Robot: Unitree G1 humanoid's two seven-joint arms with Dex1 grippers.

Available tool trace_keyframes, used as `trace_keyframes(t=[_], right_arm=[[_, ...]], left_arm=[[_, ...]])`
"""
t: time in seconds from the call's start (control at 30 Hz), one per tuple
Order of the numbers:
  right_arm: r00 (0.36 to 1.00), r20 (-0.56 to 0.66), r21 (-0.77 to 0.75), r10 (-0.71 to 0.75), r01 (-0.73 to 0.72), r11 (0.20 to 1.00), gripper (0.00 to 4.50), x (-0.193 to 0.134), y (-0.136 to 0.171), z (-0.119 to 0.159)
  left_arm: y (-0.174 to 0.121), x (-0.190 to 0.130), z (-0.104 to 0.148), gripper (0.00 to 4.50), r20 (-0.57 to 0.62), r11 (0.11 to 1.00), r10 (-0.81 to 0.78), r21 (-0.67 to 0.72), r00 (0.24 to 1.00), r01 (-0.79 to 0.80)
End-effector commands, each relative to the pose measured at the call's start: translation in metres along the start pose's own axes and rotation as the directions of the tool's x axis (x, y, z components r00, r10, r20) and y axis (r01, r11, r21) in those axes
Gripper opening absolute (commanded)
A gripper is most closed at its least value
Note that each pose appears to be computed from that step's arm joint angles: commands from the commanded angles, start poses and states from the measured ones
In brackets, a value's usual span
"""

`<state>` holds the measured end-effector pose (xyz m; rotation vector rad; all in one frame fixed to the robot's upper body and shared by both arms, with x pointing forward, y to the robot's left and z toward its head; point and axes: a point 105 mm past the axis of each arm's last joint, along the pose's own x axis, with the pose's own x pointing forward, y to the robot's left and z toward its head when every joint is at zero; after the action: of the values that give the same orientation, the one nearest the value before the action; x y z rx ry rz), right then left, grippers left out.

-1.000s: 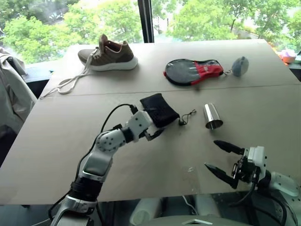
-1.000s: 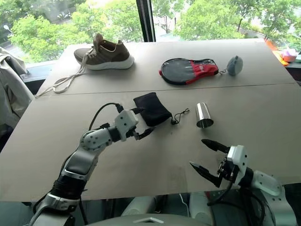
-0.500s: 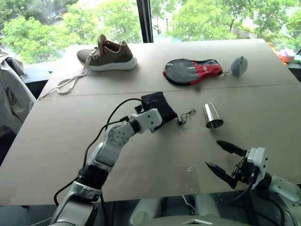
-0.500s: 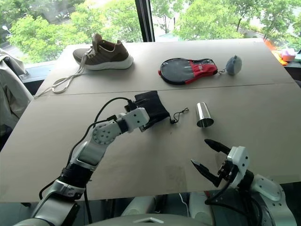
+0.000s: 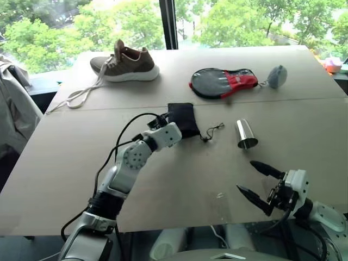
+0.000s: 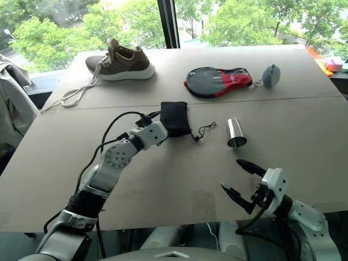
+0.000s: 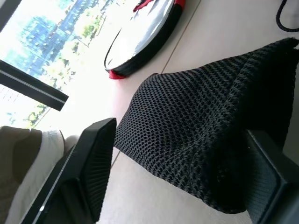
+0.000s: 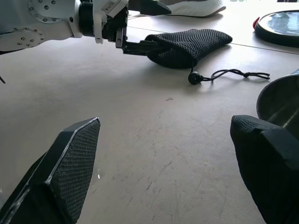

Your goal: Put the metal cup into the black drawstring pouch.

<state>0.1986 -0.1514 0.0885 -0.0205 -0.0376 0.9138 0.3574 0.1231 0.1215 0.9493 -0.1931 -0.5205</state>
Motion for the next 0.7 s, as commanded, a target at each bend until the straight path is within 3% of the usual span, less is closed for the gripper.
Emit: trace_keyframes(t=[0.03, 0.17, 0.37, 0.43, 0.57, 0.7], right_arm=[[1.000, 0.021, -0.022, 0.005, -0.004, 1.000, 4.50, 0.000, 0.001, 0.005], [1.000, 0.025, -0.025, -0.001, 0.001, 1.000, 4.50, 0.001, -0.001, 0.005], [0.999, 0.044, -0.054, -0.023, 0.025, 0.998, 4.50, 0.004, -0.007, 0.008], [0.993, 0.029, -0.143, -0.115, 0.118, 0.983, 4.50, 0.009, -0.020, 0.007], [0.961, 0.105, -0.296, -0.255, 0.275, 0.915, 4.50, 0.018, -0.040, 0.020], [0.908, 0.078, -0.360, -0.411, 0.410, 0.838, 4.50, 0.017, -0.065, 0.011]], left_arm=[[0.007, 0.001, 0.006, 1.94, 0.022, 0.999, 0.036, 0.007, 0.999, -0.036], [0.004, 0.000, 0.003, 0.10, 0.012, 1.000, 0.023, 0.000, 1.000, -0.023], [0.008, 0.000, -0.001, 0.04, 0.002, 1.000, 0.025, -0.004, 1.000, -0.025], [0.012, 0.001, 0.000, 0.04, 0.009, 0.998, 0.045, -0.038, 0.999, -0.045], [0.022, -0.002, 0.004, 0.04, 0.015, 0.969, 0.082, -0.233, 0.997, -0.077], [0.031, -0.008, 0.008, 0.04, 0.036, 0.862, 0.123, -0.499, 0.992, -0.089]])
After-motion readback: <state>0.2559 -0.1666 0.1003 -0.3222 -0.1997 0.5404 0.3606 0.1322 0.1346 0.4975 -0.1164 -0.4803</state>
